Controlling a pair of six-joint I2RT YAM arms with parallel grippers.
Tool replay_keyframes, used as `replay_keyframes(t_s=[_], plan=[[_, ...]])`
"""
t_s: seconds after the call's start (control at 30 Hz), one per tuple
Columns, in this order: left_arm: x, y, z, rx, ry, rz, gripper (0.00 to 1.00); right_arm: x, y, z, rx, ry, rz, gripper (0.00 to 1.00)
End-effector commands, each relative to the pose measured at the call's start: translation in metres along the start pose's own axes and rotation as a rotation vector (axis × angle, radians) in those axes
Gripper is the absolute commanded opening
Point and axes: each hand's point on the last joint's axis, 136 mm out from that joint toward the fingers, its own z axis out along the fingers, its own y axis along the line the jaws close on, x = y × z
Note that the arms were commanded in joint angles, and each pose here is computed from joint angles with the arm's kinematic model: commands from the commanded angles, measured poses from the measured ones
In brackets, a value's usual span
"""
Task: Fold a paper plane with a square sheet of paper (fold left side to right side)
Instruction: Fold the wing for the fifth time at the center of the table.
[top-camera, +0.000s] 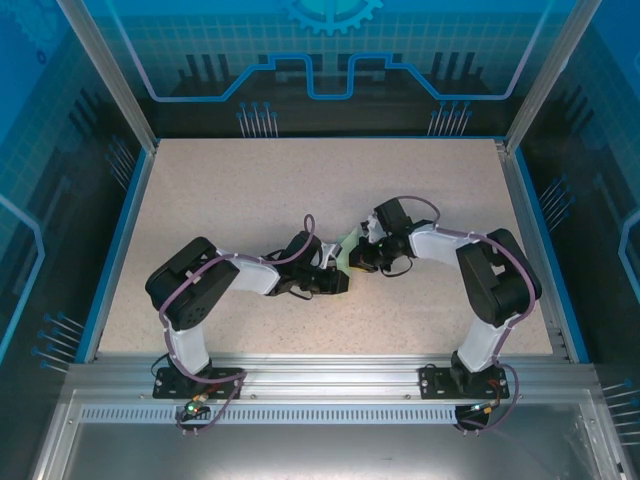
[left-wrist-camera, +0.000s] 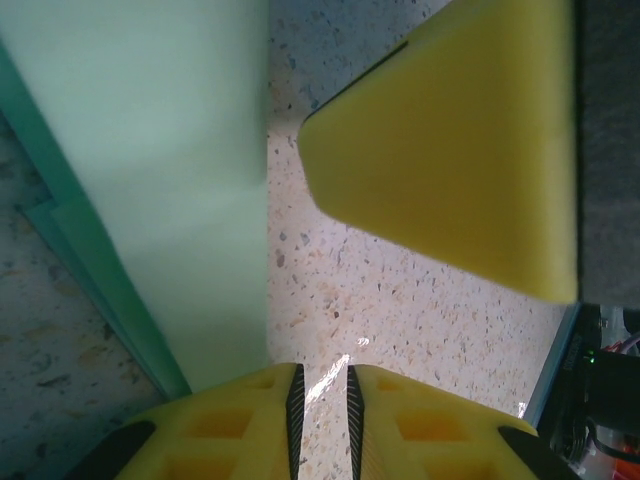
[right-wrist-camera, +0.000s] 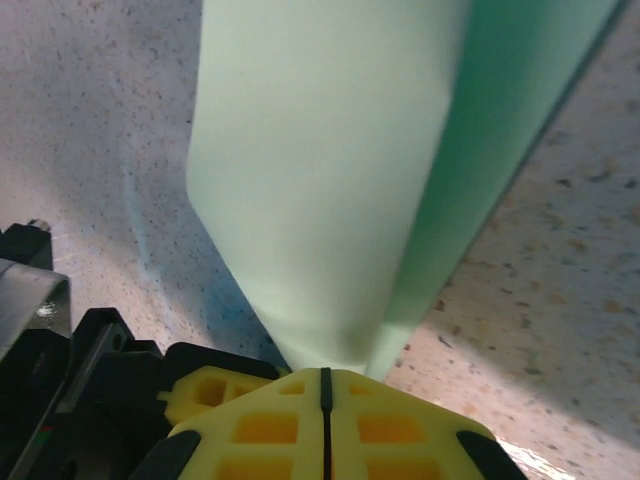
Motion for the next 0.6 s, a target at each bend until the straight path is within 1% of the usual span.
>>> replay_keyframes(t_s=[0.0, 0.13, 0.3, 0.57], plan=[[0.053, 0.046, 0.005, -0.123, 0.153, -0.122, 0.23, -0.001, 0.006, 0.007, -0.021, 0.012, 0.0, 0.07], [0.052, 0.046, 0.005, -0.124, 0.154, -0.119, 0.23, -0.001, 0.008, 0.016, -0.021, 0.029, 0.002, 0.07], [0.054, 0.048, 0.005, -0.134, 0.157, -0.123, 0.22, -0.002, 0.003, 0.026, 0.023, 0.044, -0.002, 0.07], [0.058, 0.054, 0.005, -0.152, 0.165, -0.13, 0.22, -0.009, -0.023, 0.03, 0.165, 0.036, -0.014, 0.07]])
